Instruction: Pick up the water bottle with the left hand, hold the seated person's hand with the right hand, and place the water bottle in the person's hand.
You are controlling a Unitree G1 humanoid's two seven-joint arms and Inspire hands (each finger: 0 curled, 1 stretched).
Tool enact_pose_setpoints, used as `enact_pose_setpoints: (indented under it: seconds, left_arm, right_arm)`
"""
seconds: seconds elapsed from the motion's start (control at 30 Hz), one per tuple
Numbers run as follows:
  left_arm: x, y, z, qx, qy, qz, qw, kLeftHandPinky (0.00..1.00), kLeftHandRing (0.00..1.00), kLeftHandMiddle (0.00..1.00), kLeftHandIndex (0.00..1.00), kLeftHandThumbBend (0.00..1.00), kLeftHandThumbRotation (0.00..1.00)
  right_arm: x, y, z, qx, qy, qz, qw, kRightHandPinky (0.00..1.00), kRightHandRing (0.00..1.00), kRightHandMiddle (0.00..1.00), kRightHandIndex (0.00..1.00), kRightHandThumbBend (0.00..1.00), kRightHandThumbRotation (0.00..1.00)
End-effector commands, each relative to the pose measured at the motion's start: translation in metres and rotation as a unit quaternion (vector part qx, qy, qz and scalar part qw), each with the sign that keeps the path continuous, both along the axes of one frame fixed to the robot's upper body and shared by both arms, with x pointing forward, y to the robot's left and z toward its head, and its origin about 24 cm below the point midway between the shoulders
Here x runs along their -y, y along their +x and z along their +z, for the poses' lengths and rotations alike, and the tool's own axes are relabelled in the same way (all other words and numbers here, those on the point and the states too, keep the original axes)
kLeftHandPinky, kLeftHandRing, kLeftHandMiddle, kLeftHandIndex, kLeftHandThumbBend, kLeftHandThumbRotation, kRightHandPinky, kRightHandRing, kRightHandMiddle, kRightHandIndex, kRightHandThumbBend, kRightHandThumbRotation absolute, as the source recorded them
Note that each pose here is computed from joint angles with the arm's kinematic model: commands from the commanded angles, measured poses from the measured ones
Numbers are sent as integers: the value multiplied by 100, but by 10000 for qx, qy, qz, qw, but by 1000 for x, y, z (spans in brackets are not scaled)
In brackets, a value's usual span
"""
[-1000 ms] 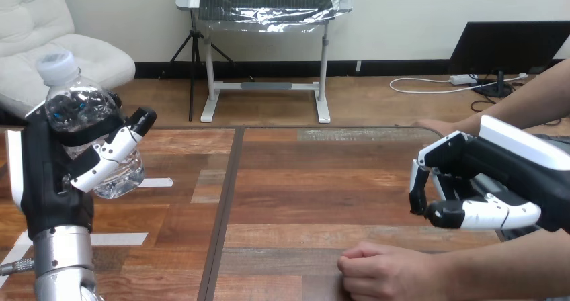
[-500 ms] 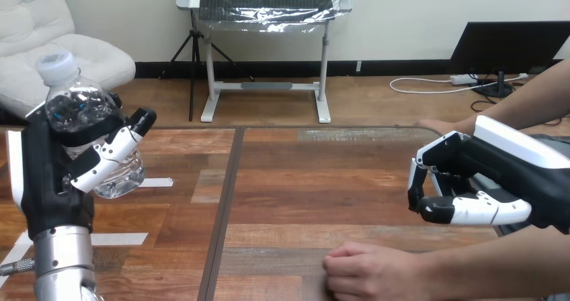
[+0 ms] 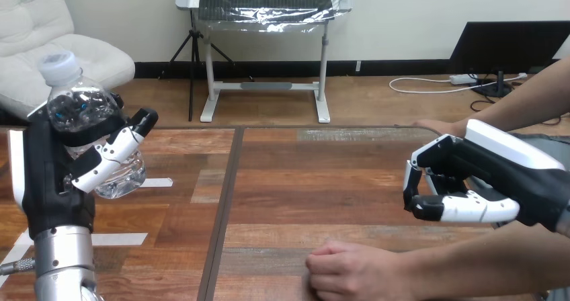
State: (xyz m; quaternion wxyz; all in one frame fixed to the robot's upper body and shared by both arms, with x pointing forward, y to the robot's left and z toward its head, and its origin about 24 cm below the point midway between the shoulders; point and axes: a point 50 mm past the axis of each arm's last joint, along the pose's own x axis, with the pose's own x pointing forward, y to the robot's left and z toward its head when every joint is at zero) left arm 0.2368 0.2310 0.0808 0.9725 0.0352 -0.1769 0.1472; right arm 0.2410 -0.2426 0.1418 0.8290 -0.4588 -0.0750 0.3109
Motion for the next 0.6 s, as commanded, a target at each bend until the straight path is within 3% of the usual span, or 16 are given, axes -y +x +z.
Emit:
enact_pose_setpoints:
  seconds: [0.0, 0.57]
  left_arm:
    - [4, 5, 25, 579, 157, -93, 9982, 24, 29, 34, 40, 59, 0]
    - [4, 4, 24, 562, 83, -103, 9983, 24, 29, 34, 40, 60, 0]
  right_arm:
    - [-6, 12, 14, 508, 192, 113, 9985, 4, 8, 14, 39, 100, 100]
    - [-9, 22, 5, 532, 202, 131, 9983, 3, 7, 12, 38, 100, 100]
